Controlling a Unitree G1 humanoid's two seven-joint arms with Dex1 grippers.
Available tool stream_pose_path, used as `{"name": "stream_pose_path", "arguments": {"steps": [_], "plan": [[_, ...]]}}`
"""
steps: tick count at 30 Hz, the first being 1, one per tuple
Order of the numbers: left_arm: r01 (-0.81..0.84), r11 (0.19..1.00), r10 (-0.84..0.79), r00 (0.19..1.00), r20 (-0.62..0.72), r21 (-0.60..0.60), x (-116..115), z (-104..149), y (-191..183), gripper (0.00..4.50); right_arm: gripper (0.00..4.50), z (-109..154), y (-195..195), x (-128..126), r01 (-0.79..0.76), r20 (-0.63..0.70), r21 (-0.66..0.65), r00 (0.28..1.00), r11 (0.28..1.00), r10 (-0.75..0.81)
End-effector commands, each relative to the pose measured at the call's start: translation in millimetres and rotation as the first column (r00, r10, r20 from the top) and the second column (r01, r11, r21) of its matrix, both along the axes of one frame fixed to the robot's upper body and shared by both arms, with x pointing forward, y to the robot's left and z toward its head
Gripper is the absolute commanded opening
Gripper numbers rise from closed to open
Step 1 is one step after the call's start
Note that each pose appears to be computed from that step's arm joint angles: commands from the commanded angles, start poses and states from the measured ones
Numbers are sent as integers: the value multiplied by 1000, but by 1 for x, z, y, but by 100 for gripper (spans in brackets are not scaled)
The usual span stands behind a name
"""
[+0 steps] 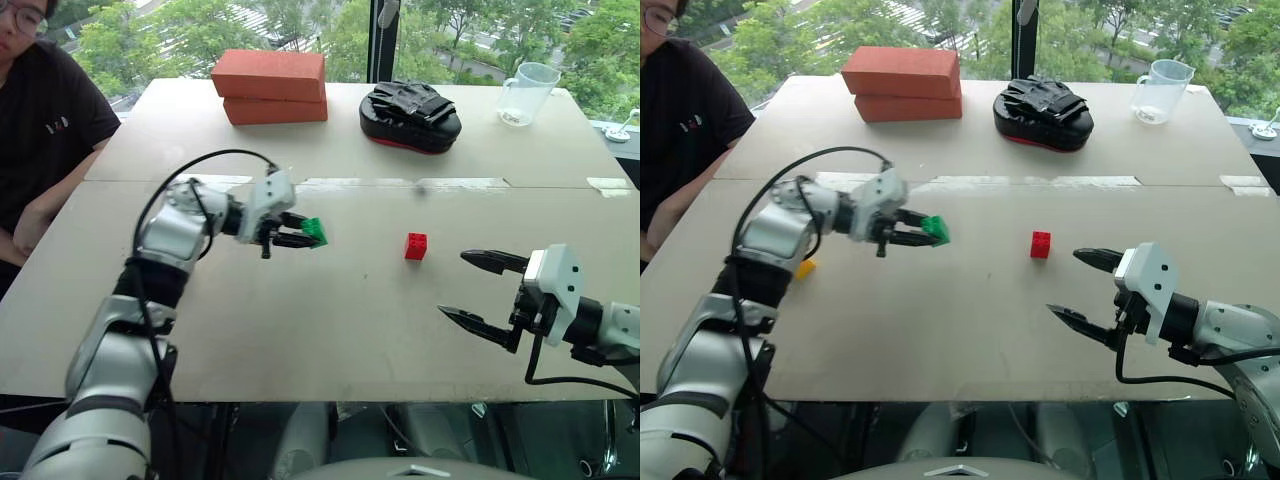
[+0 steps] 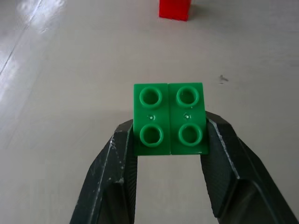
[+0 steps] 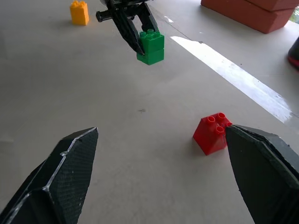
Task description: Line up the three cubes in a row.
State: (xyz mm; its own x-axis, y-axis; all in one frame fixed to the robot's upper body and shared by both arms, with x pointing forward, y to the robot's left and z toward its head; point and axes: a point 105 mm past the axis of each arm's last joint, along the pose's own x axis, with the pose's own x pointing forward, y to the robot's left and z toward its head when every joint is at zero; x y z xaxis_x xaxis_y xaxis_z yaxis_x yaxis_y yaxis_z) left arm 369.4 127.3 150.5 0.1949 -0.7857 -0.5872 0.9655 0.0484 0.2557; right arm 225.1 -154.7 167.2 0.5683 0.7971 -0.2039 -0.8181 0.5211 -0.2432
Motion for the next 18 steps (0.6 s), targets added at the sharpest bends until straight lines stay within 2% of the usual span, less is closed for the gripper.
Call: {"name": "stream_pose_path", "arguments": {"steps": [1, 8, 18], "plan": [[41, 997, -42, 999, 26, 59, 8, -4, -5, 128, 450, 11, -9, 1, 31, 42, 1, 999, 1000, -31], [114, 992, -114, 993, -16, 54, 11, -10, -29, 128, 450, 16, -13, -2, 18, 34, 17, 999, 1000, -18], [104, 993, -104, 995, -7, 59, 19, -7, -50, 128, 450, 18, -13, -2, 22, 26, 6, 999, 1000, -22]]}}
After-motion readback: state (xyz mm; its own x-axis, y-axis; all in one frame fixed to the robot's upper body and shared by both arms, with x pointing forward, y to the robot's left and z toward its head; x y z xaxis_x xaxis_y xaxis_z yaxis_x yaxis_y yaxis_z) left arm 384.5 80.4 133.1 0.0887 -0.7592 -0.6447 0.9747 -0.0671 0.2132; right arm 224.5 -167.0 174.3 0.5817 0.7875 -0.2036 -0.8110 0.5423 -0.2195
